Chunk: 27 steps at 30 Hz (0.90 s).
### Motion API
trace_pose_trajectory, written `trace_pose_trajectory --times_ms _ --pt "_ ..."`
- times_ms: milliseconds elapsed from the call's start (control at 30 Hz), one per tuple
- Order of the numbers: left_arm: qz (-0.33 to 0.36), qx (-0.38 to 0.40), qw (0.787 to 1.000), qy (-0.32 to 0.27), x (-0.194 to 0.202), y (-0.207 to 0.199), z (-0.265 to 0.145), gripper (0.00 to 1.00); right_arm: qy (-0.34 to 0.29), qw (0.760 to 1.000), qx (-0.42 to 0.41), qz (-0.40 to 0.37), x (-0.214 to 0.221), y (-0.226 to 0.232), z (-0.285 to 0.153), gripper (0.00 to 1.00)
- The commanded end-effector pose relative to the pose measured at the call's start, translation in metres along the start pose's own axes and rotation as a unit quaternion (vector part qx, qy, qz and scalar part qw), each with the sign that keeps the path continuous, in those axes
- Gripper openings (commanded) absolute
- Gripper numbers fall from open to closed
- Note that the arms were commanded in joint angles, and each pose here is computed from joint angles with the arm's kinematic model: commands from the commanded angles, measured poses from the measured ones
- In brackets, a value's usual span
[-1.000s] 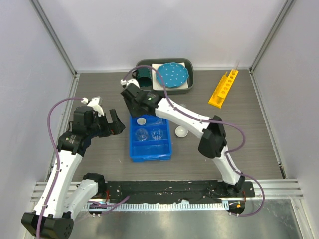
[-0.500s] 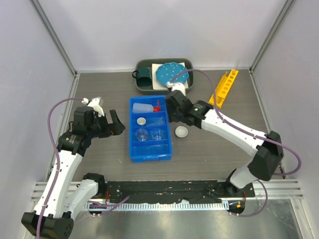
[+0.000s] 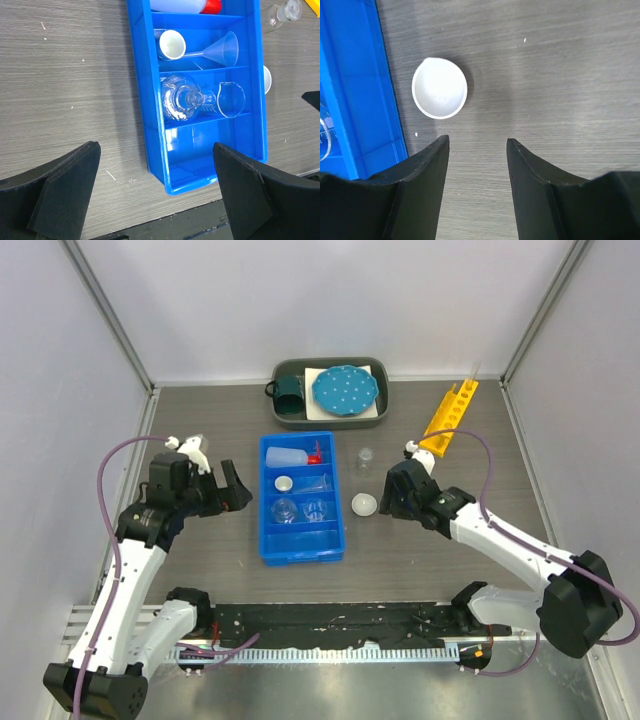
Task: Organize the chemistry lab equipment
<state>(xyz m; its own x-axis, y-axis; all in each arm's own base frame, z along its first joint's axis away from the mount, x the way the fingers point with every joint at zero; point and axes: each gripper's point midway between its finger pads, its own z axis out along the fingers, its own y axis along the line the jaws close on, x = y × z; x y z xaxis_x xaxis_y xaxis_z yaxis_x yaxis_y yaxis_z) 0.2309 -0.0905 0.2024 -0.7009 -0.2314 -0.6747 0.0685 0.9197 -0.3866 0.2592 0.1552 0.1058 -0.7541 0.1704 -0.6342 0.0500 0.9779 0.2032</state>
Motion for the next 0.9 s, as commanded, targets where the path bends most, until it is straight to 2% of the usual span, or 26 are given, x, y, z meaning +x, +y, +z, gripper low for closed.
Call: trace_pose_trajectory --times_ms 0,133,400,867 --pt "-0.004 0.035 0.999 -0.020 -0.015 -0.017 -0.003 1.00 -0.021 0.994 -0.048 0.093 0.001 0.016 0.008 0.55" --pt "-0.009 0.043 0.999 -0.017 -0.015 -0.021 -0.001 1.00 -0.019 0.990 -0.052 0.128 0.018 0.011 0.019 0.56" --pt "-0.007 0.043 0.999 -0.014 -0.013 -0.019 0.001 1.00 -0.068 0.972 -0.061 0.217 0.026 -0.003 0.034 0.56" --pt "-0.001 0.037 0.999 -0.005 -0.010 -0.015 0.007 1.00 -0.118 0.951 -0.084 0.274 0.010 -0.001 0.038 0.56"
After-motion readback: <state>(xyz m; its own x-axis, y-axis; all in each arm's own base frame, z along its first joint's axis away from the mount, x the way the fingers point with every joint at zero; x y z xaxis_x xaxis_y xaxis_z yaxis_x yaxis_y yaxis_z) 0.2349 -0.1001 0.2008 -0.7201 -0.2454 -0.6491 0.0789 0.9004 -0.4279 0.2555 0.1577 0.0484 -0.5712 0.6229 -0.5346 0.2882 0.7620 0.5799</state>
